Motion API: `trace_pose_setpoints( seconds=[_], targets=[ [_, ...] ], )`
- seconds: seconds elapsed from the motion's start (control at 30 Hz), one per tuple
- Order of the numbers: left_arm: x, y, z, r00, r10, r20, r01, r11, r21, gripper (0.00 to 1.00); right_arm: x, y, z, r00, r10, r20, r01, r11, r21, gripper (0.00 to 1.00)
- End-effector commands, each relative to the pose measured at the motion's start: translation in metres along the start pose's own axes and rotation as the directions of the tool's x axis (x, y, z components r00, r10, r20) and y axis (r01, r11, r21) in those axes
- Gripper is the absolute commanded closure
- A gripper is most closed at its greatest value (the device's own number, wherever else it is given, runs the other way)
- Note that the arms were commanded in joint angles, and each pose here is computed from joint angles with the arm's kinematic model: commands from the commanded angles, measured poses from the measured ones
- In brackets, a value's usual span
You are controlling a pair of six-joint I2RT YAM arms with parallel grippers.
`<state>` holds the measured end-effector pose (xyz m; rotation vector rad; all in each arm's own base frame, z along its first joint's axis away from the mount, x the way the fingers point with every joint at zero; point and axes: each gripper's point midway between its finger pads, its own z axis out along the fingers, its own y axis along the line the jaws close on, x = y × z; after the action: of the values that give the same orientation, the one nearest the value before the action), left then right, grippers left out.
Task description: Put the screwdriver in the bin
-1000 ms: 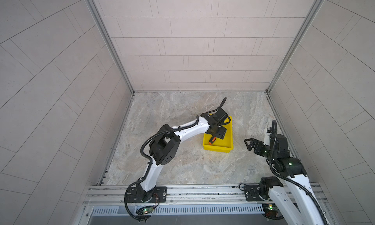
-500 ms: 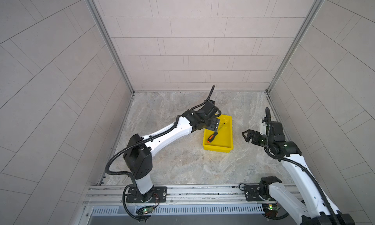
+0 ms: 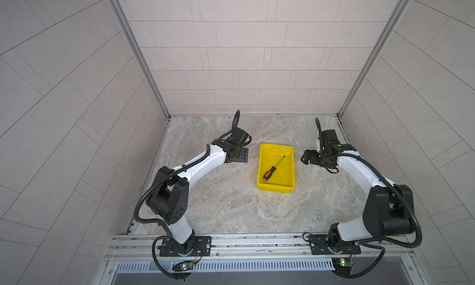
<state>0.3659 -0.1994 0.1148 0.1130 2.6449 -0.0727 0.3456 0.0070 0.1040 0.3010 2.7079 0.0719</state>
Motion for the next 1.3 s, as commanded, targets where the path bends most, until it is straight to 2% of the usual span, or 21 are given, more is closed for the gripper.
trace_pose_setpoints(
  seconds=[0.0, 0.27, 0.53, 0.7, 0.83, 0.9, 1.03, 1.1, 1.17, 1.27],
  targets=[
    [0.009, -0.007, 0.011, 0.998, -0.001, -0.057, 0.001, 1.0, 0.011, 0.13, -0.004, 0.002, 0.013, 0.999, -0.032, -0.022, 0.033, 0.999, 0.042, 0.02],
    [0.014, 0.0, 0.013, 0.998, 0.003, -0.06, -0.004, 1.0, -0.017, 0.12, -0.003, 0.036, 0.045, 0.993, -0.101, -0.068, 0.104, 0.994, 0.042, 0.02],
    [0.022, 0.028, 0.003, 0.998, -0.02, -0.052, 0.017, 0.998, -0.068, 0.12, -0.008, 0.054, 0.049, 0.991, -0.122, -0.057, 0.125, 0.991, 0.045, 0.02],
    [0.021, 0.054, -0.009, 0.998, -0.065, -0.013, 0.063, 0.994, -0.091, 0.12, -0.013, 0.051, 0.034, 0.991, -0.13, -0.023, 0.131, 0.989, 0.071, 0.02],
    [0.003, 0.079, -0.024, 0.995, -0.07, 0.065, 0.078, 0.99, -0.118, 0.08, -0.036, 0.026, 0.003, 0.986, -0.144, 0.079, 0.126, 0.972, 0.201, 0.02],
    [-0.012, 0.088, -0.034, 0.989, -0.069, 0.127, 0.084, 0.989, -0.12, 0.08, -0.052, 0.016, -0.014, 0.977, -0.144, 0.156, 0.106, 0.968, 0.228, 0.02],
    [-0.05, 0.102, -0.066, 0.949, -0.032, 0.312, 0.087, 0.982, -0.166, 0.06, -0.079, 0.011, -0.05, 0.931, -0.157, 0.33, 0.086, 0.972, 0.221, 0.02],
    [-0.067, 0.106, -0.08, 0.915, 0.018, 0.403, 0.068, 0.978, -0.197, 0.0, -0.086, 0.012, -0.06, 0.905, -0.173, 0.39, 0.093, 0.972, 0.214, 0.01],
    [-0.078, 0.109, -0.091, 0.878, 0.094, 0.47, 0.022, 0.972, -0.236, 0.0, -0.089, 0.013, -0.064, 0.889, -0.188, 0.416, 0.105, 0.971, 0.215, 0.0],
    [-0.083, 0.121, -0.102, 0.813, 0.14, 0.565, 0.043, 0.954, -0.298, 0.0, -0.086, 0.009, -0.059, 0.886, -0.252, 0.389, 0.151, 0.951, 0.271, 0.0]
  ],
)
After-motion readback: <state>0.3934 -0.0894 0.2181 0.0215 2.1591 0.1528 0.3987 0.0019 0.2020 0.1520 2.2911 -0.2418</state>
